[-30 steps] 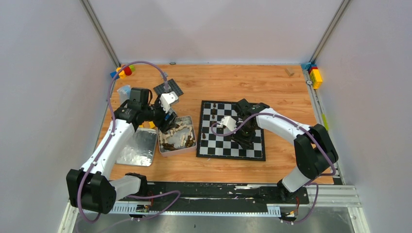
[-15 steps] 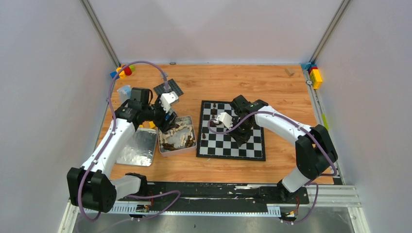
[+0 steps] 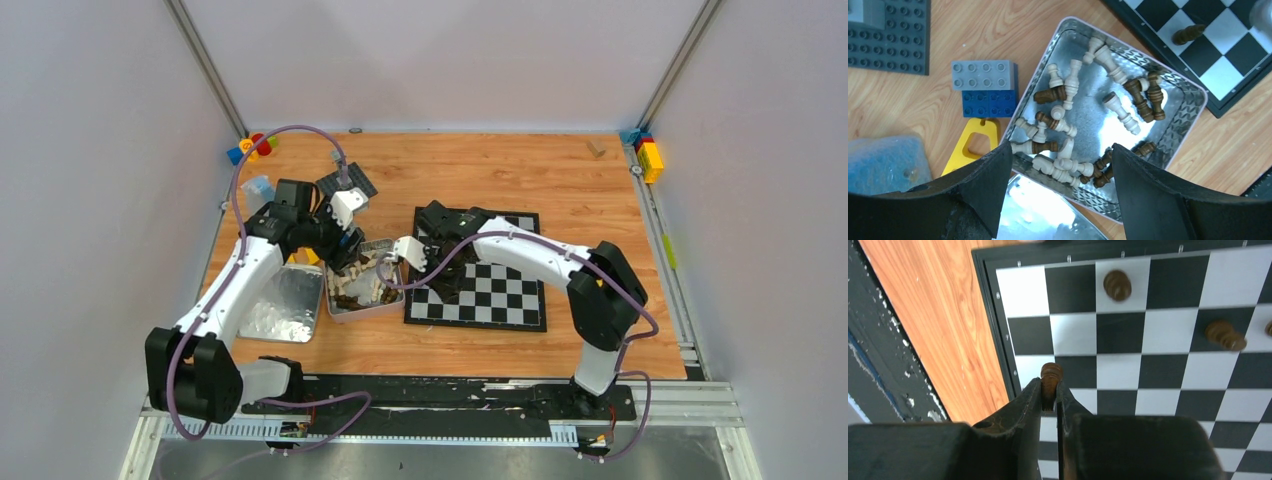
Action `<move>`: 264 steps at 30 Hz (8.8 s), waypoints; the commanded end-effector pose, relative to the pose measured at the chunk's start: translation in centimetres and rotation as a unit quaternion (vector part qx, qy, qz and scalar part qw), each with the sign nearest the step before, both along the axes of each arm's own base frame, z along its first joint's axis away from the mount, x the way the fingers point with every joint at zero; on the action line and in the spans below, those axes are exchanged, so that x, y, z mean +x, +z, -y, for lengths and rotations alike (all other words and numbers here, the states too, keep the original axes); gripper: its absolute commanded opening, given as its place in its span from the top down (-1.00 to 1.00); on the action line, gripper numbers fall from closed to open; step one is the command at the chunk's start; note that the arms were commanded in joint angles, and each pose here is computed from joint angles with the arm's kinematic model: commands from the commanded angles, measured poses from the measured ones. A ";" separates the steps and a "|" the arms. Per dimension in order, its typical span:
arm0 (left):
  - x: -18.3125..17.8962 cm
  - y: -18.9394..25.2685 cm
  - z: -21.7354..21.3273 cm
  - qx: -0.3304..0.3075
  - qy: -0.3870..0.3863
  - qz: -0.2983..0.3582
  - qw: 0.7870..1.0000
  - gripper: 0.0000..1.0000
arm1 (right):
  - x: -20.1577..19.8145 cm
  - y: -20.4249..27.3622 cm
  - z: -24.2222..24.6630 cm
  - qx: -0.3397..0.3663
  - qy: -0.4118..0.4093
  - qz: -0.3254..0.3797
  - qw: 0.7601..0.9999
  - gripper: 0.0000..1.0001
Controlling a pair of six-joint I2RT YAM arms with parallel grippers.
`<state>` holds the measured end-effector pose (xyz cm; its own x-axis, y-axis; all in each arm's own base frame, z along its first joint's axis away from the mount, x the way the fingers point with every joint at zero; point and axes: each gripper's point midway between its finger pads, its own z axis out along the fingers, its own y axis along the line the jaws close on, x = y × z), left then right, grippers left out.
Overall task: Set up the chess pieces on the board
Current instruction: Place the chess piece on the chessboard, then pick up the chess piece from the storage box.
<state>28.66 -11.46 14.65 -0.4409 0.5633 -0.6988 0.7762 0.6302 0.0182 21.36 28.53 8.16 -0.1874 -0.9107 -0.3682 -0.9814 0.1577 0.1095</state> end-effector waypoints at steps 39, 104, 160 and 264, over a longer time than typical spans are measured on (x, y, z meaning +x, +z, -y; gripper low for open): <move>3.4 -2.4 -6.3 0.100 0.139 -0.004 0.985 -0.63 | 1.8 -1.7 -6.9 -0.026 0.032 0.029 0.999 0.71; 0.7 -0.7 -0.3 -0.025 -0.009 -0.049 0.998 -0.01 | 6.0 9.0 -2.4 0.139 -0.102 0.115 0.978 -0.02; 1.6 1.4 0.3 0.007 0.054 0.035 0.998 -1.00 | 10.7 6.8 11.0 0.224 -0.308 0.126 0.916 0.01; -1.4 -10.4 7.1 0.168 -0.032 -0.111 0.979 0.72 | 12.3 6.2 16.7 0.251 -0.385 0.088 0.884 0.07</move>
